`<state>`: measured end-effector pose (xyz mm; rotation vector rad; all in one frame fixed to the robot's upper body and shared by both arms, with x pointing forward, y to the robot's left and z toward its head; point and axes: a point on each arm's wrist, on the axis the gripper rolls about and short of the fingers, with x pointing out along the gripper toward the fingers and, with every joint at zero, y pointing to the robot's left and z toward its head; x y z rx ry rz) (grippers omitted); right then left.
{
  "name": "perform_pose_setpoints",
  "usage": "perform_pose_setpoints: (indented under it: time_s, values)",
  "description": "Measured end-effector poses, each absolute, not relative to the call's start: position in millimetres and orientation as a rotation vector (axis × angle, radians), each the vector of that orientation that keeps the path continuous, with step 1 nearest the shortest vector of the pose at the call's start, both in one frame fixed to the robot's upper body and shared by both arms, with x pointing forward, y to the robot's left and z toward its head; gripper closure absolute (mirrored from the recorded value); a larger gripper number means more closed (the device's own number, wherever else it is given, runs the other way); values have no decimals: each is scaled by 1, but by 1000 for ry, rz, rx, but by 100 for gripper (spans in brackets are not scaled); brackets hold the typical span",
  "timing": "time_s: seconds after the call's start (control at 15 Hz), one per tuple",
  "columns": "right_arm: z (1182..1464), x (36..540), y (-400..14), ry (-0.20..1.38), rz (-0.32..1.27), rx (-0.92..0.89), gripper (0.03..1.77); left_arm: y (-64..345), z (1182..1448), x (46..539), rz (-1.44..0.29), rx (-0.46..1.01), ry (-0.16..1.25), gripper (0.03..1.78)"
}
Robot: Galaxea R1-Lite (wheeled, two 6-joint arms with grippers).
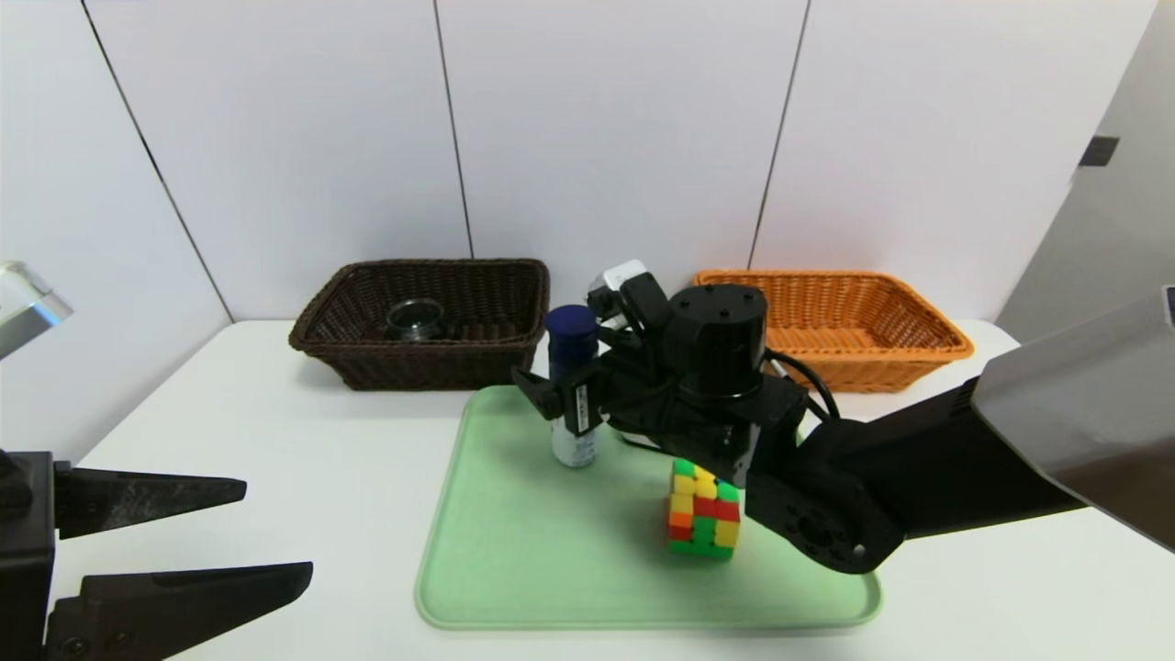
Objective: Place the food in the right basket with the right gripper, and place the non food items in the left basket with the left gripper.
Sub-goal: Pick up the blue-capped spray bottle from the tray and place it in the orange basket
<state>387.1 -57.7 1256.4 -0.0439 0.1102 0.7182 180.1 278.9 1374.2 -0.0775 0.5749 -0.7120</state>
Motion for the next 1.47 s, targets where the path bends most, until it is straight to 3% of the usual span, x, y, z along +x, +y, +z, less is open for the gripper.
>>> perform_pose_setpoints:
  time_s: [1.2,1.47]
  values:
    - [1239,385,-61,146,692,-36,10,279,1371,180,-712,-77,588,12]
    - [1239,385,-61,146,692,-29,71,279,1370,181,-711,-77,591,12]
